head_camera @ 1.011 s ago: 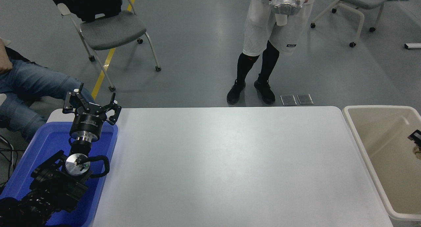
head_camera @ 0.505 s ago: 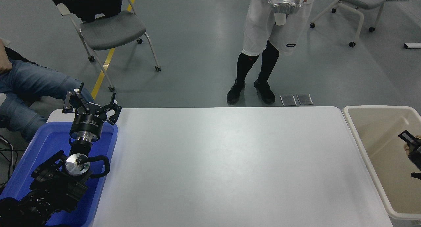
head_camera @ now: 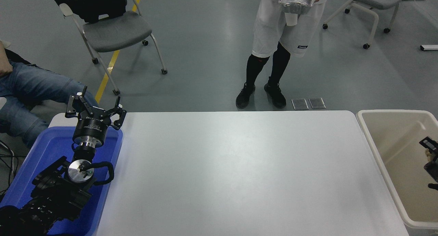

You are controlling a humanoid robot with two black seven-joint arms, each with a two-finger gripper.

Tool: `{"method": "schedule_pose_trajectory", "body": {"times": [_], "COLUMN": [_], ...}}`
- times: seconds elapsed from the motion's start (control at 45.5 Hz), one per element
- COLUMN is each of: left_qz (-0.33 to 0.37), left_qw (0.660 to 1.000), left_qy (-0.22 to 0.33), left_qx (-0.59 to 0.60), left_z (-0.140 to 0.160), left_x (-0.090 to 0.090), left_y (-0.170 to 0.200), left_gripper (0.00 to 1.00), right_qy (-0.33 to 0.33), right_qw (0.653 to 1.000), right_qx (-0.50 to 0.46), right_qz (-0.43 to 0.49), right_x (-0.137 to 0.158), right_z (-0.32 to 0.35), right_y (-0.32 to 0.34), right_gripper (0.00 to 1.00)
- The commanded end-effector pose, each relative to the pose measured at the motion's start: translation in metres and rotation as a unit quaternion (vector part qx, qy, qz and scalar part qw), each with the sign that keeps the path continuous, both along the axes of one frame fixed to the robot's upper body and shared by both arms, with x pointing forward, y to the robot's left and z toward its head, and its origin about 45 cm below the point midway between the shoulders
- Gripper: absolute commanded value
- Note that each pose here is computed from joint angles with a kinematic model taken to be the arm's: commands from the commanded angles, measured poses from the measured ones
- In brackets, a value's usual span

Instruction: Pick up paper ball place in dustbin

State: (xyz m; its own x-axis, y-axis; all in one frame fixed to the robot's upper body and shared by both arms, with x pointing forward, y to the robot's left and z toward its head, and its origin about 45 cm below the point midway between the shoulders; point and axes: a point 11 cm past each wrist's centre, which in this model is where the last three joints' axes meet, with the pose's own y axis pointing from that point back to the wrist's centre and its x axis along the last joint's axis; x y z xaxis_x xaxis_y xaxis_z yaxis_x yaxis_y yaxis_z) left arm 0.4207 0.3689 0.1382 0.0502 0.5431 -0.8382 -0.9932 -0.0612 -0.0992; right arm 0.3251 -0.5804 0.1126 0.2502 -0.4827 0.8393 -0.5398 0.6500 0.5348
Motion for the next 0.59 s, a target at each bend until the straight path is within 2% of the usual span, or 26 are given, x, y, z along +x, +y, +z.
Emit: {"method": "schedule_pose_trajectory", "body": {"times": [0.0, 0.22, 0.418, 0.571], "left_qz": [0.000, 0.000, 0.000, 0.000], "left_qw": [1.000, 1.000, 1.000, 1.000], "left_qy": [0.000, 0.000, 0.000, 0.000], "left_qx": [0.000, 0.000, 0.000, 0.000], "left_z": [0.000, 0.000, 0.000, 0.000], "left_x": [0.000, 0.000, 0.000, 0.000], "left_y": [0.000, 0.000, 0.000, 0.000], "left_gripper": [0.99, 0.99, 0.99, 0.99], "right_qy": [-0.006, -0.029, -0.103, -0.177], "right_qw": [1.000, 0.999, 0.982, 0.951], "right_qx": [0.002, 0.036, 0.143, 0.233], "right_qz": [0.001, -0.022, -0.071, -0.097], "right_x": [0.003, 0.004, 0.007, 0.027], "right_z": [0.001, 0.003, 0.019, 0.028], "right_y": [0.002, 0.002, 0.003, 0.024], "right_gripper": [0.99, 1.00, 1.00, 1.00]}}
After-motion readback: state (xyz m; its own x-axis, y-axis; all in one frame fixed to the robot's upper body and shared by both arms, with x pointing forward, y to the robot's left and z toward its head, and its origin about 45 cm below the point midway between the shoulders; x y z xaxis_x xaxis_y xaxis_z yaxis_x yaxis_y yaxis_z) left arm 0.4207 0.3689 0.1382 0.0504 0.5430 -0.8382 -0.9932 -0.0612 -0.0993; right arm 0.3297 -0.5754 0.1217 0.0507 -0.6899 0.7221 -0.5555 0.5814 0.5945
